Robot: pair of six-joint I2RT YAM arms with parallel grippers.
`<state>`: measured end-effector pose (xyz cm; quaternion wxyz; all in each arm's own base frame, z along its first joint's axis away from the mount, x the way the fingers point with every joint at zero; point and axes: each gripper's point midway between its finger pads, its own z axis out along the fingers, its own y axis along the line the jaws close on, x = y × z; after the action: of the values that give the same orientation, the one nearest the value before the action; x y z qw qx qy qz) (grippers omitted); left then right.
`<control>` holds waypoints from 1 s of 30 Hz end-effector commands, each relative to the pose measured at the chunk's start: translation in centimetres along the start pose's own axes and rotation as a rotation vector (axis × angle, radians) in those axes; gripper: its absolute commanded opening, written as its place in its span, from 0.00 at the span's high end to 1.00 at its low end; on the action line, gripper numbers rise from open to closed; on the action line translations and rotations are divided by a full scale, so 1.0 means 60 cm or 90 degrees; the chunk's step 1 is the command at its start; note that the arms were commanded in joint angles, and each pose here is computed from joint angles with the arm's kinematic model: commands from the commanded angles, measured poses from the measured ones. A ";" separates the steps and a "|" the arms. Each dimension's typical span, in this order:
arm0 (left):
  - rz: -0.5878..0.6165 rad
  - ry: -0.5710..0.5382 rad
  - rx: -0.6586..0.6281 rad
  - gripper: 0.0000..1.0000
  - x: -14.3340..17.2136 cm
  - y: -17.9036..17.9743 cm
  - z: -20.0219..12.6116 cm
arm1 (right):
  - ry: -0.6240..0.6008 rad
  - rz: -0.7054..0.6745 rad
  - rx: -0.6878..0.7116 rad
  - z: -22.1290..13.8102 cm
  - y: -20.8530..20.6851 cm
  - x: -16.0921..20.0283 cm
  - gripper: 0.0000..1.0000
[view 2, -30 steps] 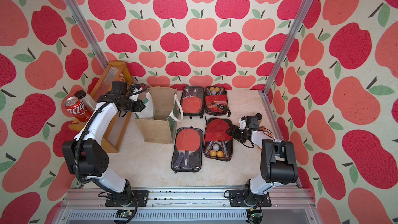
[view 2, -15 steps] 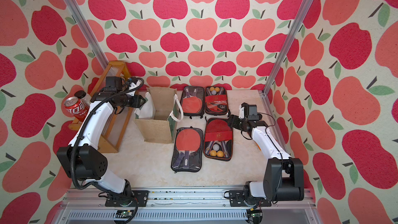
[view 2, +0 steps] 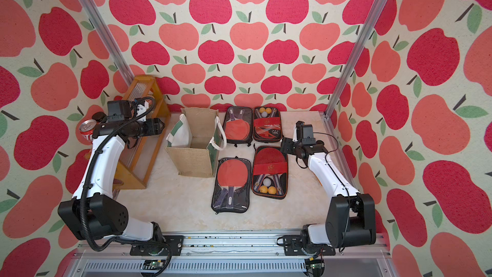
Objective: Remove the ping pong set from the canvas bag
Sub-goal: Reset both arms
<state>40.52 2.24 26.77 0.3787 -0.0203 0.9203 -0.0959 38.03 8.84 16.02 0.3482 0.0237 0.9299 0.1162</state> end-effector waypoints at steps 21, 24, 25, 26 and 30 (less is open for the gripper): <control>-0.030 0.047 0.012 0.16 0.117 0.040 0.152 | -0.065 -0.080 0.076 0.053 -0.038 0.034 0.19; -0.039 0.003 -0.002 0.01 0.123 0.048 0.173 | -0.091 -0.101 0.107 0.056 -0.057 0.040 0.13; -0.044 -0.005 -0.008 0.01 0.125 0.052 0.181 | -0.098 -0.106 0.115 0.056 -0.061 0.040 0.07; -0.050 -0.008 -0.016 0.01 0.127 0.056 0.189 | -0.096 -0.102 0.131 0.054 -0.070 0.038 0.05; -0.078 0.007 -0.040 0.01 0.148 0.075 0.230 | -0.104 -0.127 0.182 0.045 -0.089 0.027 0.04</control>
<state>41.93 2.65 10.49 0.3323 -0.0664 0.9352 -0.1025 37.64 5.67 9.32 0.3834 -0.0088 0.9234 -0.0122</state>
